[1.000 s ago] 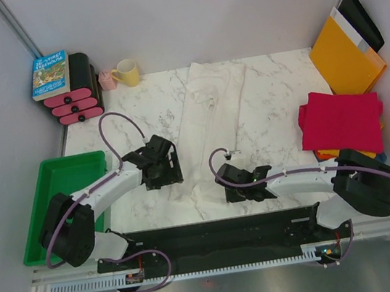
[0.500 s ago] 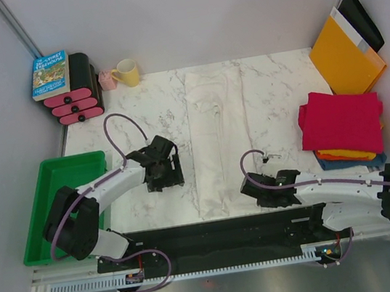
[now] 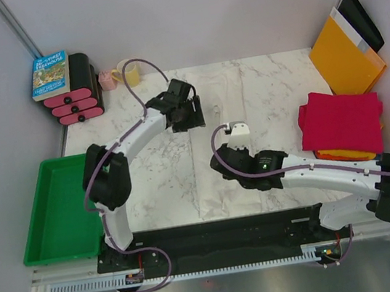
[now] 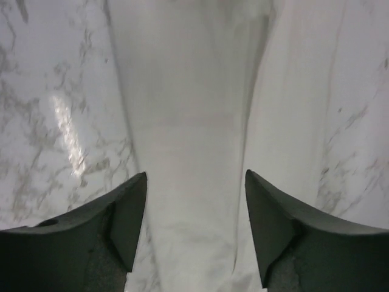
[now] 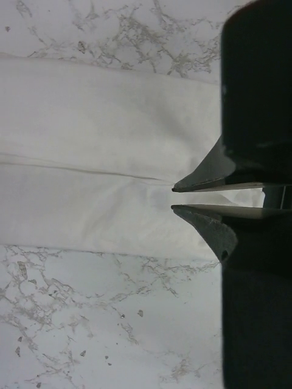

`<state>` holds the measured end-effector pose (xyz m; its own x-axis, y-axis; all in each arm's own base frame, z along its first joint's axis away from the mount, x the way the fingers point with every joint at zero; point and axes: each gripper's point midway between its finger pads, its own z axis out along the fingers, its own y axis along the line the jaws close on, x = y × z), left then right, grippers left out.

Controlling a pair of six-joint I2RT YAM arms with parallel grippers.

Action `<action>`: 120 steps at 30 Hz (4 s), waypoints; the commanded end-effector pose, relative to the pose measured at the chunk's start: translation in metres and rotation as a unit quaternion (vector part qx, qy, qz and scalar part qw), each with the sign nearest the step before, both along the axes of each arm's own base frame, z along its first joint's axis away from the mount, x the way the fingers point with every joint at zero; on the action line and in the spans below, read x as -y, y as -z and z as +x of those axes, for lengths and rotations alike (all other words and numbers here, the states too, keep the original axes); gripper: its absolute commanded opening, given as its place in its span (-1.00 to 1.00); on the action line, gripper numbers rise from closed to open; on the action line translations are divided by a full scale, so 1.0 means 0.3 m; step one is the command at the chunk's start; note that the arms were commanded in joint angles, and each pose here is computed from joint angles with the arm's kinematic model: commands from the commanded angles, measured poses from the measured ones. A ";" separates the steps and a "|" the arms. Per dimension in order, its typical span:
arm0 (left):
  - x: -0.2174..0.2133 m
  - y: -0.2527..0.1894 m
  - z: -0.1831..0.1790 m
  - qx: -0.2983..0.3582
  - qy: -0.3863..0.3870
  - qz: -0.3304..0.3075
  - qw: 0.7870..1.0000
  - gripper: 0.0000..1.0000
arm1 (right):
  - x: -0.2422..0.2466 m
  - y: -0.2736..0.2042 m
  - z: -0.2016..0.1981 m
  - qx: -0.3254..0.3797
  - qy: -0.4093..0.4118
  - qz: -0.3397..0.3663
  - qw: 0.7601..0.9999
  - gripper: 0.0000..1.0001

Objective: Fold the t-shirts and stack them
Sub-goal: Rotate the tshirt 90 degrees, then grab the bottom of the folded rectangular tshirt with both arms

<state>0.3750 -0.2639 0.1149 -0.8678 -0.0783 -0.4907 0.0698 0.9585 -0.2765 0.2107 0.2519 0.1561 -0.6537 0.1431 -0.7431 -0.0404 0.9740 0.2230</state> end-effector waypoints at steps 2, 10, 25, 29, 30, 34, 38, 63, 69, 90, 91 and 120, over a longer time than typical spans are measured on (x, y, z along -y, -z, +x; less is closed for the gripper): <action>0.076 0.033 0.283 0.010 0.028 -0.038 0.999 0.12 | -0.032 -0.068 0.035 0.029 -0.032 -0.035 0.998 -0.62; 0.082 0.097 0.577 0.041 0.025 -0.085 0.995 -0.74 | 0.092 -0.103 0.049 0.053 -0.013 -0.046 0.997 -0.77; 0.058 0.418 0.495 -0.066 0.011 -0.069 0.995 -0.81 | 0.157 -0.025 0.075 0.016 0.008 -0.075 0.997 -0.77; -0.081 0.439 0.458 -0.085 -0.051 -0.025 0.995 -0.90 | 0.158 -0.011 0.092 0.012 0.019 -0.075 0.997 -0.76; -0.128 0.446 0.463 -0.090 -0.065 -0.024 0.994 -0.91 | 0.150 -0.007 0.093 0.010 0.019 -0.070 0.997 -0.75; -0.221 0.450 0.455 -0.101 -0.081 -0.023 0.991 -0.92 | 0.139 0.022 0.106 -0.002 0.022 -0.058 0.998 -0.76; -0.264 0.416 0.488 -0.087 -0.095 -0.025 0.991 -0.90 | 0.123 0.037 0.109 -0.011 0.022 -0.047 0.999 -0.76; 0.037 0.214 -0.143 -0.074 0.022 -0.033 0.996 -0.18 | 0.157 0.192 0.172 -0.034 -0.011 -0.069 0.997 -0.72; -0.014 0.331 -0.192 -0.104 0.022 0.005 0.994 -0.23 | 0.139 0.314 0.312 -0.060 -0.003 -0.114 0.992 -0.88; -0.059 0.069 -0.315 -0.008 0.023 0.003 1.000 -0.10 | 0.181 0.062 0.315 0.013 0.012 -0.056 0.998 -0.56; -0.054 0.038 -0.346 -0.002 0.013 -0.013 1.000 -0.11 | 0.189 0.041 0.306 0.021 0.011 -0.050 0.998 -0.56; -0.093 0.297 -0.841 -0.057 -0.006 0.060 0.997 -0.34 | 0.266 0.163 0.123 -0.021 -0.036 -0.038 0.998 -0.72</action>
